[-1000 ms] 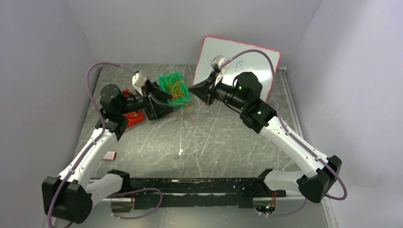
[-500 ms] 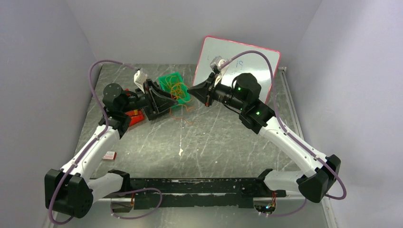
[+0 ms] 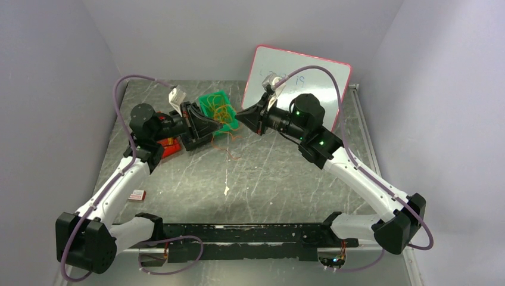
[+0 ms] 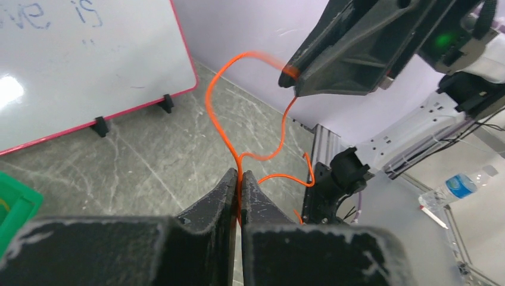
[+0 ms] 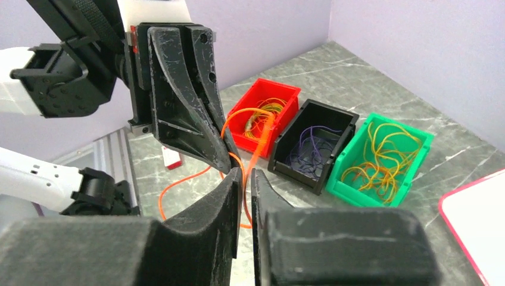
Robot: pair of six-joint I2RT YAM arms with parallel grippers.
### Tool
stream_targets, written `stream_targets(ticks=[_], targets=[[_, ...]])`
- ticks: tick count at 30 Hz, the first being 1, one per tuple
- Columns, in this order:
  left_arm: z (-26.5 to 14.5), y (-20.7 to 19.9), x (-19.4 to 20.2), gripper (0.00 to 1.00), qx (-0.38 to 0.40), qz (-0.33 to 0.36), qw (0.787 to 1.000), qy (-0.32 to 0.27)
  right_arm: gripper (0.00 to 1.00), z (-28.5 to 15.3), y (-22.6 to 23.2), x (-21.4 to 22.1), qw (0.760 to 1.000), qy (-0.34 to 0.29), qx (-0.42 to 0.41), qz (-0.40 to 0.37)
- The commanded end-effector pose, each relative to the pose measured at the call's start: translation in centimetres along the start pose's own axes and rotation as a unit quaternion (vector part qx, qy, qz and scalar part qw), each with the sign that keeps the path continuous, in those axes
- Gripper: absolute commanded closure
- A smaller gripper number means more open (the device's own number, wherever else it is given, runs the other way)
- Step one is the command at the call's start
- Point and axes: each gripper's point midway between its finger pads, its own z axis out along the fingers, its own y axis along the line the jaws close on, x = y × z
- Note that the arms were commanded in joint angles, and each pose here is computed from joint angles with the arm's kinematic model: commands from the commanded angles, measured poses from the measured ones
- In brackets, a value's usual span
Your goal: Untangle the cables
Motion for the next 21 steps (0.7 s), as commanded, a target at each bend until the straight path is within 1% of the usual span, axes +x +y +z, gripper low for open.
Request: stream_targets(ticks=[1, 2, 3, 5, 6, 9, 12, 14, 17, 19, 20, 21], targets=[[-0.1, 0.8, -0.9, 0.93, -0.044, 0.026, 0.999, 0.006, 0.77, -0.6, -0.3, -0.9, 1.000, -0.019, 0.014, -0.007], [-0.2, 1.4, -1.3, 0.93, -0.066, 0.031, 0.997, 0.006, 0.69, -0.7, -0.4, -1.0, 1.000, -0.021, 0.019, -0.008], [-0.4, 1.8, -1.1, 0.93, -0.083, 0.026, 0.996, 0.013, 0.65, -0.8, -0.6, -1.0, 0.999, -0.024, 0.026, -0.008], [-0.9, 3.3, -1.6, 0.93, -0.133, 0.047, 0.990, 0.019, 0.52, -1.0, -1.1, -1.0, 0.999, -0.025, 0.042, -0.008], [-1.3, 3.9, -1.7, 0.93, -0.155, 0.047, 0.987, 0.022, 0.49, -1.1, -1.4, -0.8, 0.998, -0.024, 0.050, -0.008], [-2.6, 5.7, -2.1, 0.93, -0.223, 0.052, 0.973, 0.028, 0.43, -1.2, -2.6, -0.1, 0.997, -0.013, 0.080, -0.012], [-4.9, 8.1, -2.5, 0.93, -0.311, 0.048, 0.949, 0.024, 0.42, -1.5, -3.7, 0.7, 0.994, -0.003, 0.112, -0.009], [-7.4, 9.7, -3.0, 0.93, -0.371, 0.040, 0.928, 0.017, 0.42, -1.6, -4.2, 1.0, 0.992, -0.002, 0.125, -0.005], [-12.0, 11.6, -4.1, 0.93, -0.461, 0.032, 0.887, -0.007, 0.42, -1.6, -4.7, 1.9, 0.990, 0.008, 0.137, 0.003], [-15.0, 12.5, -4.8, 0.93, -0.516, 0.033, 0.856, -0.020, 0.42, -1.4, -4.8, 2.5, 0.990, 0.019, 0.136, 0.006], [-16.7, 13.0, -5.1, 0.93, -0.549, 0.038, 0.835, -0.025, 0.42, -1.3, -4.8, 2.8, 0.990, 0.025, 0.135, 0.009], [-17.9, 13.3, -5.3, 0.93, -0.573, 0.040, 0.818, -0.025, 0.42, -1.2, -4.8, 3.2, 0.990, 0.030, 0.135, 0.011]])
